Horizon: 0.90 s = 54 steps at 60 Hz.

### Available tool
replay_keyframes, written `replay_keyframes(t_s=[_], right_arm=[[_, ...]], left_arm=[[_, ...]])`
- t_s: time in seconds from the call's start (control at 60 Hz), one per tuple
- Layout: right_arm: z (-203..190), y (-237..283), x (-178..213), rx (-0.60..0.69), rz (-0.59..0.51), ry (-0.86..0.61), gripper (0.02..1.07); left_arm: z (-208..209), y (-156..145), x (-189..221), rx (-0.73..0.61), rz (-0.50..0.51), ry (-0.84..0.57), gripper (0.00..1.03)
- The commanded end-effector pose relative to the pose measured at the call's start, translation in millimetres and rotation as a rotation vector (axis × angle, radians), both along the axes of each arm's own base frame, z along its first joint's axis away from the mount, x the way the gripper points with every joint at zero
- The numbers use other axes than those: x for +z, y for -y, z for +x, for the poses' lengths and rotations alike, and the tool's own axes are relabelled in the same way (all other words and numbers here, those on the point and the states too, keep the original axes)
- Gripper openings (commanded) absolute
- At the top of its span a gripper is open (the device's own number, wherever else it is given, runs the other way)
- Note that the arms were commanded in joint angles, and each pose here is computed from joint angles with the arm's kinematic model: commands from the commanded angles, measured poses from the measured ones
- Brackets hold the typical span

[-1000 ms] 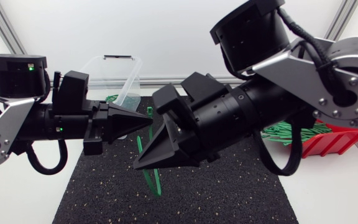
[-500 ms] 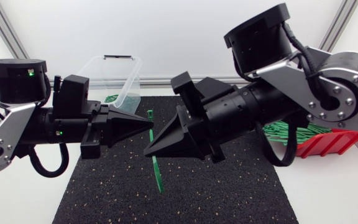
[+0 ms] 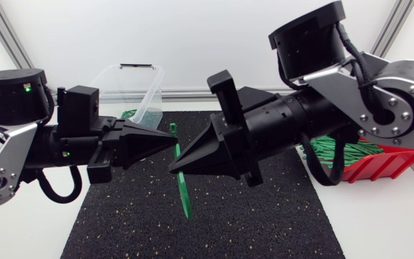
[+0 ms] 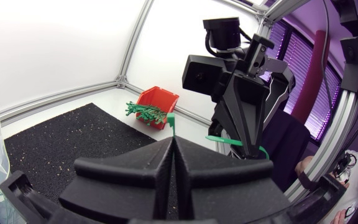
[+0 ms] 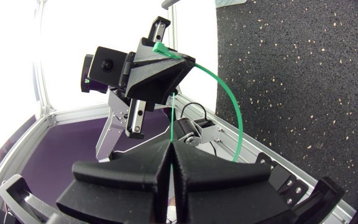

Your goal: Take a green cable tie from the red box, thread the tail through the head to close it, then place it in the transparent bin on the left.

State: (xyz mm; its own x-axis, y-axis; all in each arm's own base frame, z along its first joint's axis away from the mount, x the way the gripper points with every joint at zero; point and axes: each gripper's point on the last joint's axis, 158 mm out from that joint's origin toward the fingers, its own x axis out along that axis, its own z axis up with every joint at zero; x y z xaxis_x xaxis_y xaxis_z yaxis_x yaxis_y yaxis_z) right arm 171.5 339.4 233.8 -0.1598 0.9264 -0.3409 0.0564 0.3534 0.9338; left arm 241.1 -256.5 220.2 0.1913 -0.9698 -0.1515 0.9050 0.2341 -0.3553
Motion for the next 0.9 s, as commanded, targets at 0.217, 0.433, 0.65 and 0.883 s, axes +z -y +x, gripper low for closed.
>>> replay_keyframes(t_s=[0.217,0.433,0.65,0.883], right_arm=[[-4,2,4,-0.016,0.026,-0.04,0.07],[-3,2,5,-0.021,0.036,-0.036,0.07],[-6,3,3,-0.014,0.044,-0.033,0.07],[-11,1,7,0.001,0.056,-0.018,0.07]], left_arm=[[-9,-1,-3,-0.021,-0.029,-0.045,0.03],[-19,2,-5,-0.044,-0.032,-0.035,0.03],[-30,7,-1,-0.072,-0.041,0.002,0.03],[-36,10,-1,-0.079,-0.044,0.025,0.03]])
